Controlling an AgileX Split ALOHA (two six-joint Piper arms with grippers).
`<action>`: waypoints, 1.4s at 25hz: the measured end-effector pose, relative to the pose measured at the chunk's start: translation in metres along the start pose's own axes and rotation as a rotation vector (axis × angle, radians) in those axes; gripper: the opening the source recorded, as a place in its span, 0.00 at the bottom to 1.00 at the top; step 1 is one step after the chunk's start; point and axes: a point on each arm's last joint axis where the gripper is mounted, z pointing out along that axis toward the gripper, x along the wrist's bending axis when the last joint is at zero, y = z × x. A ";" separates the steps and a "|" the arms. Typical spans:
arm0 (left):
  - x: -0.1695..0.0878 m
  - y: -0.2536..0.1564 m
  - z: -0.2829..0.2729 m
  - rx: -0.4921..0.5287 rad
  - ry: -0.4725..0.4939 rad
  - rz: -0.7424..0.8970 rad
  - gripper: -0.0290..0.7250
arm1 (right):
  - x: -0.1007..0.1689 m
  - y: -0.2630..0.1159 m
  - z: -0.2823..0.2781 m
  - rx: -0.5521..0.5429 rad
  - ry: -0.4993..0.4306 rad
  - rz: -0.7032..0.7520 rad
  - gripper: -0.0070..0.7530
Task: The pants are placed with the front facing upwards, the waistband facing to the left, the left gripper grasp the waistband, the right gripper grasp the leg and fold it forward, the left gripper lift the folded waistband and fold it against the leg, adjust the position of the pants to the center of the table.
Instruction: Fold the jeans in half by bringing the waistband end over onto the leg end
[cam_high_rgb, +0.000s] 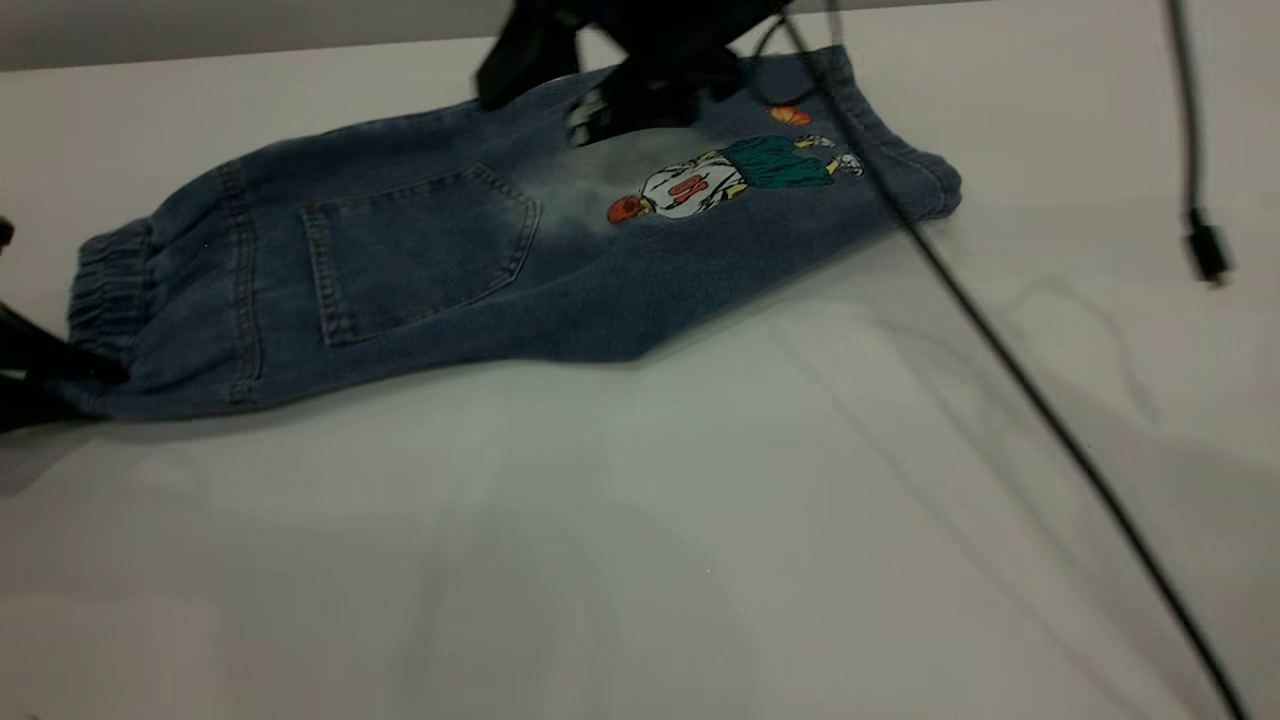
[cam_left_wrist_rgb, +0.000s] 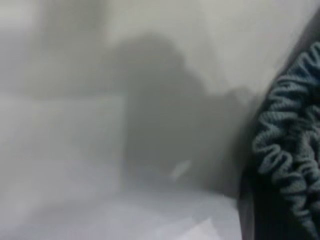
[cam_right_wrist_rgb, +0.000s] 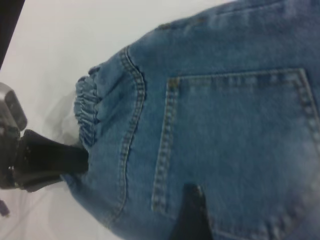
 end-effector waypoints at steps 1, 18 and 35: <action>0.000 -0.003 -0.004 -0.008 0.021 0.017 0.23 | 0.002 -0.001 0.005 0.004 0.004 -0.006 0.68; -0.078 -0.045 -0.111 -0.188 -0.064 0.293 0.23 | 0.046 -0.063 0.082 0.194 0.094 -0.054 0.64; -0.113 -0.081 -0.156 -0.287 -0.141 0.455 0.23 | 0.088 -0.092 0.101 0.264 0.152 -0.113 0.64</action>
